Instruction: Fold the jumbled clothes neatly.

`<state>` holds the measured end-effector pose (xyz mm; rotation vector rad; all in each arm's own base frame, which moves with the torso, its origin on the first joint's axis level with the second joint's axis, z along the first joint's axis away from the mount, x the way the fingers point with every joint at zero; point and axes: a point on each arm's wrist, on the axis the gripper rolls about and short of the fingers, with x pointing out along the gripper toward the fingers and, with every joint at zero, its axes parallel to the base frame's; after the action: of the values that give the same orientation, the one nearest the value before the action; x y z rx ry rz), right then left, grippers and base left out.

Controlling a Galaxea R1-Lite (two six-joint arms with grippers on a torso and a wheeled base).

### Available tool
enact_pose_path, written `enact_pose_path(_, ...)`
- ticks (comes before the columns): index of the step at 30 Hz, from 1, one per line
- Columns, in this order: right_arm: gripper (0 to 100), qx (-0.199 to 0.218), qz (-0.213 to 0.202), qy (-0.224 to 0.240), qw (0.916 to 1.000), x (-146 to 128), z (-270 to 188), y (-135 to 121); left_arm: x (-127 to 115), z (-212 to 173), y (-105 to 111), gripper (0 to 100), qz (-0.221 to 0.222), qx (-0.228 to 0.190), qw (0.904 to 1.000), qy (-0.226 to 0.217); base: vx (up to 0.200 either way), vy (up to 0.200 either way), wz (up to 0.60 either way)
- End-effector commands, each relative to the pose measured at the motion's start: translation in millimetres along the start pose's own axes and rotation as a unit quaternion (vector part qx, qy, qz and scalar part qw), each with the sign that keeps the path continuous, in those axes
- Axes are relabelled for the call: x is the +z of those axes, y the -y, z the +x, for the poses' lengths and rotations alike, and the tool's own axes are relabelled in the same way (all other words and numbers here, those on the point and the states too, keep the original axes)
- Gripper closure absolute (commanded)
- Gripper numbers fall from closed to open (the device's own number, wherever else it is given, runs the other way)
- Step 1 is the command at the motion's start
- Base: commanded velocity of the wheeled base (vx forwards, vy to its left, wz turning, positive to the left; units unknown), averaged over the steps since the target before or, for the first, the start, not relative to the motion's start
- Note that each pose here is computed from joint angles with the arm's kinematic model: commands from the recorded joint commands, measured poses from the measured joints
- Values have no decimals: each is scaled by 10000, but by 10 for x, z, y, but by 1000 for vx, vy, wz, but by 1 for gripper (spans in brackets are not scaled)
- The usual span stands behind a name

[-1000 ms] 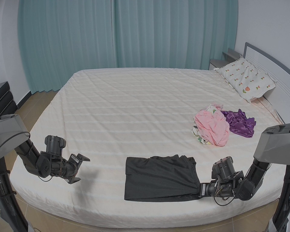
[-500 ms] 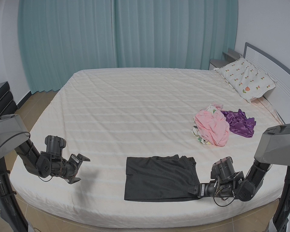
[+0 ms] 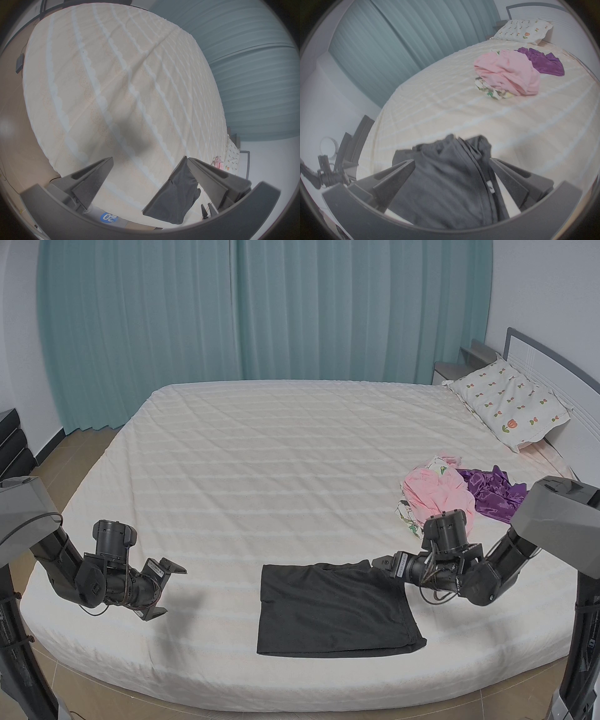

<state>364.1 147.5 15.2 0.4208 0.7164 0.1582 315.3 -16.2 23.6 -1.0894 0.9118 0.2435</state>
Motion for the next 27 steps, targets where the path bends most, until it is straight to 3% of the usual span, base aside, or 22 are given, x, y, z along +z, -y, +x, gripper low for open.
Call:
enact_pose_path(1,0,-139,156,-214,9996,-83,552,84,0,4,0,0,-1,0,10000,0,0,0,0)
enact_pose_path(6,0,-179,133,-325,9992,-137,679,69,0,4,0,0,-1,0,10000,0,0,0,0)
enact_pose_path(7,100,-209,149,-333,9991,-129,690,80,0,4,0,0,-1,0,10000,0,0,0,0)
enact_pose_path(11,100,-254,170,-340,9990,-114,697,96,0,4,0,0,-1,0,10000,0,0,0,0)
enact_pose_path(18,100,-264,593,-219,9977,-29,663,106,0,4,0,0,-1,0,10000,0,0,0,0)
enact_pose_path(27,100,-408,1127,9,9928,203,482,297,0,4,0,0,-1,0,10000,0,0,0,0)
